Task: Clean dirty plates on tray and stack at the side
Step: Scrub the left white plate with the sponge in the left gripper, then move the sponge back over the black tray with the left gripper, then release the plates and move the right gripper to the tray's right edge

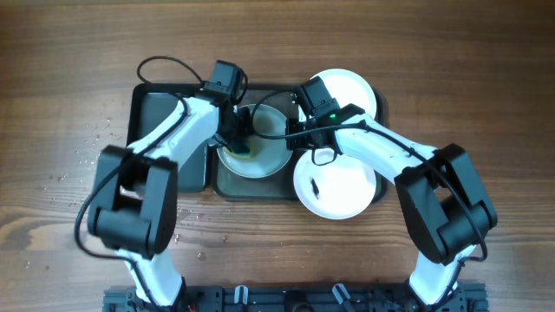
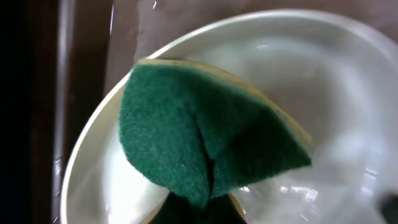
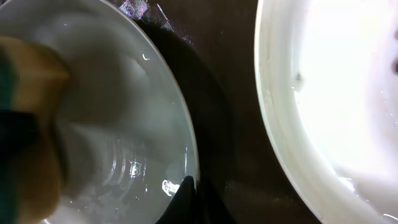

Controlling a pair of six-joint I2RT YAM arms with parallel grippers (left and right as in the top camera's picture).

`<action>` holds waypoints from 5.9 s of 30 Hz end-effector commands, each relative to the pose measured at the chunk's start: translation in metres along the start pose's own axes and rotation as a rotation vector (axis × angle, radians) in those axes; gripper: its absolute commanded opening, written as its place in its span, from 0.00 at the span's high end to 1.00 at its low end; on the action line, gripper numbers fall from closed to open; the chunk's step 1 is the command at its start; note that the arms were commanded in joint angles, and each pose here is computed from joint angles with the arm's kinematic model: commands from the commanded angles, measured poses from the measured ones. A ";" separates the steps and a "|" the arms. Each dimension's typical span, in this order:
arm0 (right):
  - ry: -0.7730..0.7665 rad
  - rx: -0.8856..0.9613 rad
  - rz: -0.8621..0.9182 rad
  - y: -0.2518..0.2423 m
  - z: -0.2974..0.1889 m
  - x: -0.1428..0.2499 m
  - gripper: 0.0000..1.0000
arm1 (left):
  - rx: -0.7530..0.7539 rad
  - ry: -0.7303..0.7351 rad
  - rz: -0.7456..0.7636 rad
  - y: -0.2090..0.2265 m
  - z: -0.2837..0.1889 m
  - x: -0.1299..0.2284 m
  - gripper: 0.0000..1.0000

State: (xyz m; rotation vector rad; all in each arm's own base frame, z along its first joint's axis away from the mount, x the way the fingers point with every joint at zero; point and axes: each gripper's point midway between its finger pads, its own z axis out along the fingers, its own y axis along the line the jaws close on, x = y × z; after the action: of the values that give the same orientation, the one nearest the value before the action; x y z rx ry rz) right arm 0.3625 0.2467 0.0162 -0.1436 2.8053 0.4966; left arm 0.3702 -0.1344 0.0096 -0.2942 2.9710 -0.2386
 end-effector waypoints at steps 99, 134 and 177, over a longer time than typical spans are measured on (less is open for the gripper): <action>-0.038 0.399 0.084 -0.194 -0.138 -0.013 0.82 | -0.163 -0.322 -0.150 0.165 -0.090 -0.025 0.96; 0.035 0.179 -0.009 -0.200 -0.068 0.017 0.76 | -0.165 -0.315 -0.151 0.165 -0.090 -0.023 0.96; 0.020 0.109 -0.083 -0.194 -0.049 0.010 0.96 | -0.165 -0.316 -0.151 0.165 -0.090 -0.024 0.96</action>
State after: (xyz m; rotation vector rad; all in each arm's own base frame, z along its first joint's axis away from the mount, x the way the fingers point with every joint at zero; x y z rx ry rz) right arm 0.3714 0.0362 0.0024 -0.1165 2.8270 0.2921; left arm 0.3493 0.0402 0.0724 -0.5439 2.6593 0.0121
